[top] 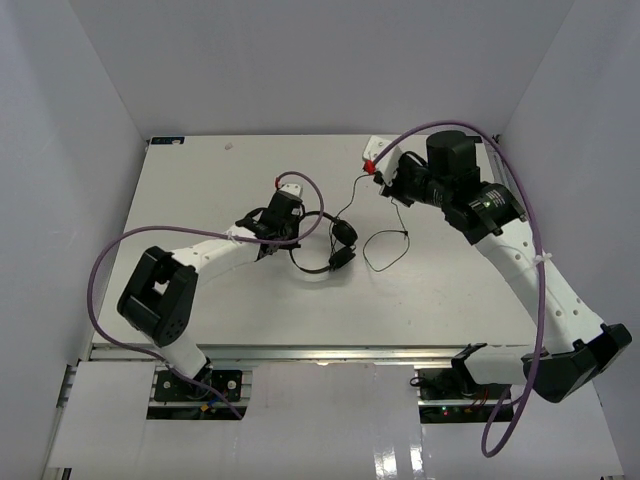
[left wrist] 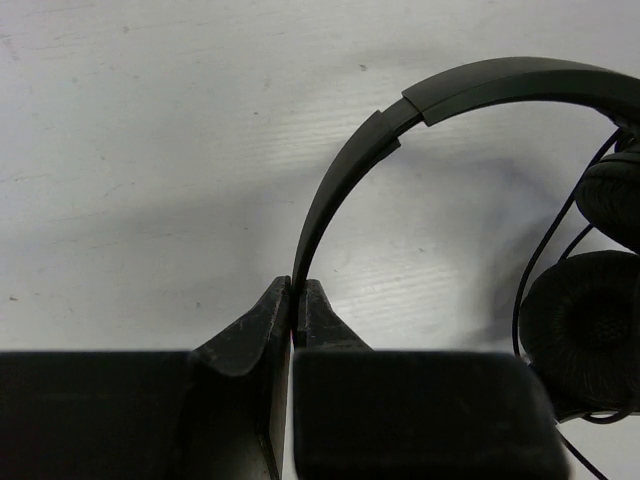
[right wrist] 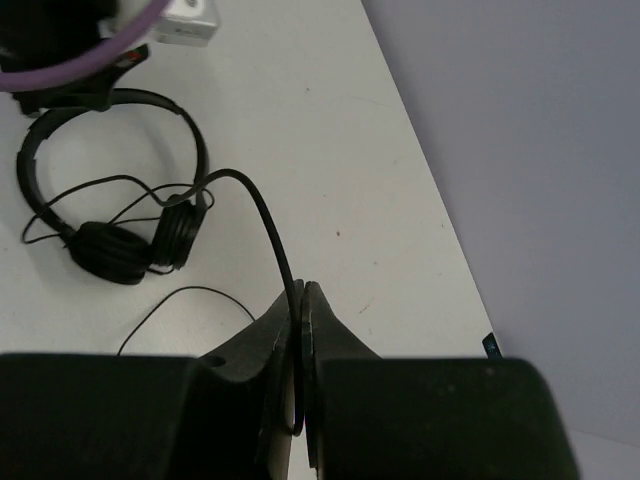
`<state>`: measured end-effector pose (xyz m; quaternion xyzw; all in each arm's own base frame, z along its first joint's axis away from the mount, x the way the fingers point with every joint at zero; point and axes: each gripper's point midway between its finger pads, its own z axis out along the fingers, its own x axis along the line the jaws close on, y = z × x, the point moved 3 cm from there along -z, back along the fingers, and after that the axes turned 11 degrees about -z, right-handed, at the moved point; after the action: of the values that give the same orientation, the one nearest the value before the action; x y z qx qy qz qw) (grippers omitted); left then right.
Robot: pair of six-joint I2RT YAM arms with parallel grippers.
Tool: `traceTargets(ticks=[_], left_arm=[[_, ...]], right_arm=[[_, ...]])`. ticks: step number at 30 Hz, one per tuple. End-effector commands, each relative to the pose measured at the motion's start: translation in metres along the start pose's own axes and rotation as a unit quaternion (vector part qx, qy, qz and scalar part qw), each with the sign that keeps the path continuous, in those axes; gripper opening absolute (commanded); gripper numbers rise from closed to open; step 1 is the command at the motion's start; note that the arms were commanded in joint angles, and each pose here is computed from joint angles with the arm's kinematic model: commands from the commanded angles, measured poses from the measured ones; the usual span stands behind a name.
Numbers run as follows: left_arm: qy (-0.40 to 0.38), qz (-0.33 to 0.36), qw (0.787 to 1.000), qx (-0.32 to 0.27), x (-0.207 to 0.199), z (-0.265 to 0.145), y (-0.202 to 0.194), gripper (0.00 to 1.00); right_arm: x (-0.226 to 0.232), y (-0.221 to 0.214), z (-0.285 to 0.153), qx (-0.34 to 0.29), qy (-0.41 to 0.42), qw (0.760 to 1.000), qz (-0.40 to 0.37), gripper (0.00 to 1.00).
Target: Wrap the headphones
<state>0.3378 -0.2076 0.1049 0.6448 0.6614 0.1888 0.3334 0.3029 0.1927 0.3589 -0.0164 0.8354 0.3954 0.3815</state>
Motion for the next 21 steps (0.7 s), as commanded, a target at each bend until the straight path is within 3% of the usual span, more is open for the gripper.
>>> traceTargets(ticks=[1, 14, 21], left_arm=[[-0.106, -0.002, 0.994, -0.040, -0.033, -0.042, 0.019, 0.00], [-0.272, 0.022, 0.961, -0.048, -0.072, -0.141, 0.013, 0.00], [-0.274, 0.008, 0.958, -0.078, -0.073, -0.175, 0.040, 0.00]], right_arm=[[-0.049, -0.005, -0.007, -0.012, -0.097, 0.994, 0.057, 0.08], [-0.041, -0.078, 0.021, 0.030, -0.105, 0.987, 0.119, 0.08], [-0.027, -0.110, 0.014, 0.031, -0.110, 0.978, 0.172, 0.08]])
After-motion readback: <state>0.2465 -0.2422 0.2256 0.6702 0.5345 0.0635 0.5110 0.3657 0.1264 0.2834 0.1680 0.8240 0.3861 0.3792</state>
